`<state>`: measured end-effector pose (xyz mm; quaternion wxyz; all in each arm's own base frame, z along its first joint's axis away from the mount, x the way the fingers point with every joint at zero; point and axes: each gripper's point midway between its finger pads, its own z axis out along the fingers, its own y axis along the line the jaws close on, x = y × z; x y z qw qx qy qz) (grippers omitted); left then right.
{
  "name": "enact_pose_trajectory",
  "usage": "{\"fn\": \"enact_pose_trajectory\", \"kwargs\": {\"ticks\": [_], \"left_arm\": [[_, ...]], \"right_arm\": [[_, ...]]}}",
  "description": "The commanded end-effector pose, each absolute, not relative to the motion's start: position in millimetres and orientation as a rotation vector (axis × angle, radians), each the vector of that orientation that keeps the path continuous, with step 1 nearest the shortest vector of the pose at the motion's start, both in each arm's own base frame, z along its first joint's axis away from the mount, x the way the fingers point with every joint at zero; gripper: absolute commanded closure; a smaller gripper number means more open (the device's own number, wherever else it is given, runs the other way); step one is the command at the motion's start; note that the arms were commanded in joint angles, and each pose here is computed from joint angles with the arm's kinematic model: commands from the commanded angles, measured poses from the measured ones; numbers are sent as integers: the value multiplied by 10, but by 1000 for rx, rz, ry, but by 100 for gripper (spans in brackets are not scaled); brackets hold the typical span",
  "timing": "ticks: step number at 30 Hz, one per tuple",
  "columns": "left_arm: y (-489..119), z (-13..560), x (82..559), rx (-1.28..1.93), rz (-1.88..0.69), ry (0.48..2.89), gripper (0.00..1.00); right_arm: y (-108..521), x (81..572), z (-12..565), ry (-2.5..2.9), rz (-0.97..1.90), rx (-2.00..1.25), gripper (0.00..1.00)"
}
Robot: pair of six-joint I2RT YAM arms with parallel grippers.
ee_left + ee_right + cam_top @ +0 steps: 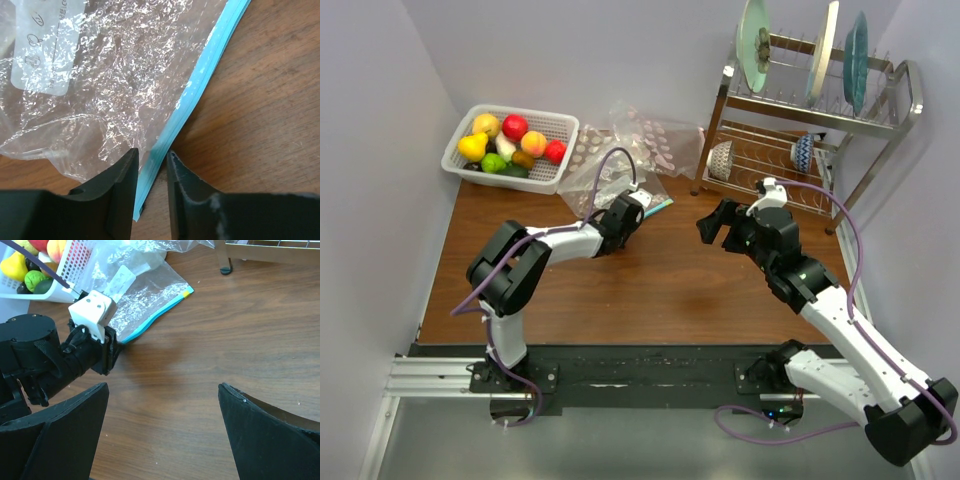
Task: Place the food in the zip-top bag and seal the zipper
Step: Pick up the zipper food storage bag at the center of the board.
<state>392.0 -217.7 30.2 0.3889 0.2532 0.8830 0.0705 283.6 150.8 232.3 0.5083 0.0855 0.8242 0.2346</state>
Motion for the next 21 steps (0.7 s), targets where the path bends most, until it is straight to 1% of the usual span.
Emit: {"fn": "enact_pose_trajectory", "kwargs": {"ticks": [1, 3, 6, 9, 10, 15, 17, 21], "left_arm": [[-2189, 481, 4070, 600, 225, 2203, 71], [-2205, 499, 4070, 601, 214, 2199, 75], [-2244, 535, 4066, 606, 189, 2193, 77], [-2268, 563, 4056, 611, 169, 2191, 81], [-2266, 573, 4057, 609, 165, 2191, 84], [-2326, 596, 4032, 587, 112, 2203, 93], [-2341, 622, 4024, 577, 91, 2203, 100], [-2413, 709, 3988, 569, 23, 2196, 100]], "right_arm": [[1514, 2837, 2364, 1971, 582, 205, 5], [1523, 2838, 2367, 1968, 586, 202, 5], [1530, 2836, 2336, 1979, 588, 203, 5], [1547, 2833, 2324, 1981, 597, 200, 5], [1551, 2838, 2314, 1983, 598, 200, 5], [1658, 2856, 2185, 2010, 643, 193, 5], [1715, 2877, 2089, 2036, 662, 193, 5], [1846, 2922, 2024, 2053, 727, 203, 7]]}}
